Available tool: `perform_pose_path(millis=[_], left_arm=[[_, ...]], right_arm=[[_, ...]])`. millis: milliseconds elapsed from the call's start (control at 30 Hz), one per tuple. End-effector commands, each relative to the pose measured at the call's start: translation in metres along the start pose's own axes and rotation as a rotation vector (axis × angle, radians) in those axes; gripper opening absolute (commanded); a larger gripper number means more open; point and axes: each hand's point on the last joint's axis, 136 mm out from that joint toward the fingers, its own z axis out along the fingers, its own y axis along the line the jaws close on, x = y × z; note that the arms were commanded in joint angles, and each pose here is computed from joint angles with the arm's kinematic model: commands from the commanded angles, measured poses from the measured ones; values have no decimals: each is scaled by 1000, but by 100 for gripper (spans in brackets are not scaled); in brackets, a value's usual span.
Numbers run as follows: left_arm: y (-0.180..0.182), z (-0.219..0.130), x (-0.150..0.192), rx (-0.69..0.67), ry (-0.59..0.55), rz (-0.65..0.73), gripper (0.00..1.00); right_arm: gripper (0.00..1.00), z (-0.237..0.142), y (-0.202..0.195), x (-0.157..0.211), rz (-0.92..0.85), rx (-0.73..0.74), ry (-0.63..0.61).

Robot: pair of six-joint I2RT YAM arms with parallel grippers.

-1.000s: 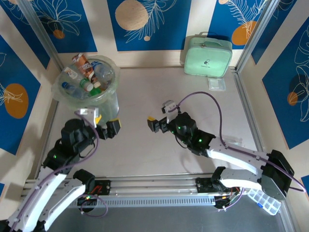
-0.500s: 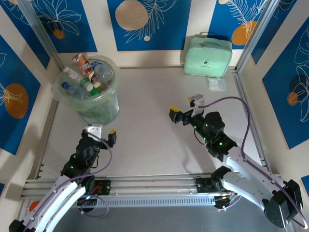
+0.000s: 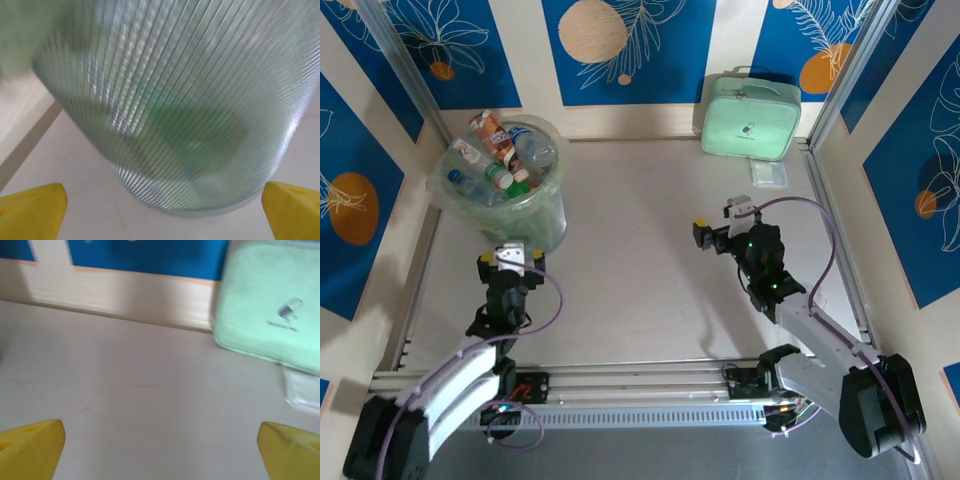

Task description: Put the plastic bottles in the bin

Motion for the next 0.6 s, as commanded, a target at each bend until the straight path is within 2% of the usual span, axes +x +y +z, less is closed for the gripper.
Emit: perform_pose_path(millis=[0, 133, 167, 300, 433, 533, 567], left_arm=[[-6, 9, -18, 74, -89, -52, 99], [-7, 25, -21, 60, -90, 15, 99], [-4, 26, -21, 48, -94, 13, 99], [-1, 34, -22, 68, -113, -18, 99], [-16, 39, -28, 206, -177, -81, 99], [-16, 41, -24, 196, -238, -106, 99], [-11, 46, -20, 164, -221, -116, 99]], right_arm=[[99, 6, -28, 43, 49, 77, 101], [99, 11, -60, 87, 188, 150, 174], [99, 11, -64, 88, 197, 155, 191], [99, 9, -71, 80, 208, 142, 103], [99, 15, -74, 75, 239, 107, 56], [99, 19, -76, 74, 228, 105, 48], [99, 21, -75, 72, 216, 95, 42]])
